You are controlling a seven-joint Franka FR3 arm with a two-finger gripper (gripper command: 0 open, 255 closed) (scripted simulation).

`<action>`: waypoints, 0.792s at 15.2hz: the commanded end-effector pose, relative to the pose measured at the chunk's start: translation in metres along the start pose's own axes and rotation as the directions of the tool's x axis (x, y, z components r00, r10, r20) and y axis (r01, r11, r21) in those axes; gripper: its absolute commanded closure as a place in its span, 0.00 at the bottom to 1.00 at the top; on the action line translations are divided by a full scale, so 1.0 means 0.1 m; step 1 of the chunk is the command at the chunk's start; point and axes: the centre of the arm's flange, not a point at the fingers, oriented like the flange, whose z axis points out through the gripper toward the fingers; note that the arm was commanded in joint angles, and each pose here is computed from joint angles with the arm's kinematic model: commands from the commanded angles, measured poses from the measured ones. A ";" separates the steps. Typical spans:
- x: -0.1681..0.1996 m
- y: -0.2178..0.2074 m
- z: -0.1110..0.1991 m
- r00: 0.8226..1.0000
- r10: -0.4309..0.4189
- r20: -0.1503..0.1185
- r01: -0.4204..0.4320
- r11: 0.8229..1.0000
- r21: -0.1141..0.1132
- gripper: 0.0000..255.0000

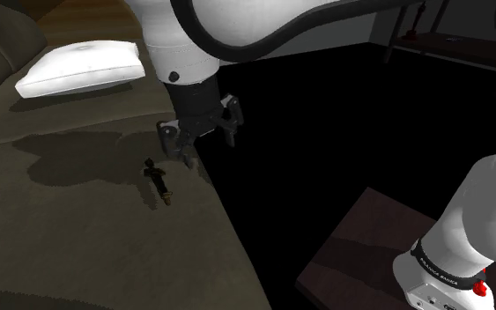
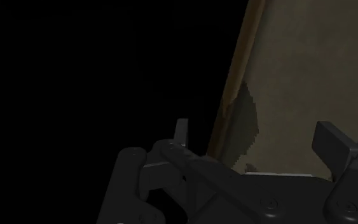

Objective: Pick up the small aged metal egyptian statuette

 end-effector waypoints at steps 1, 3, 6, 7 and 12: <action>0.10 -0.26 -0.02 1.000 0.023 -0.006 -0.023 1.000 -0.002 0.00; 0.20 -0.51 -0.04 0.999 0.041 -0.011 -0.041 0.999 -0.005 0.00; 0.35 -0.88 -0.07 0.997 0.069 -0.019 -0.069 0.998 -0.010 0.00; 0.40 -1.00 -0.08 0.997 0.078 -0.021 -0.078 0.997 -0.011 0.00; 0.41 -1.07 0.13 0.996 0.082 -0.023 -0.082 0.997 -0.012 0.00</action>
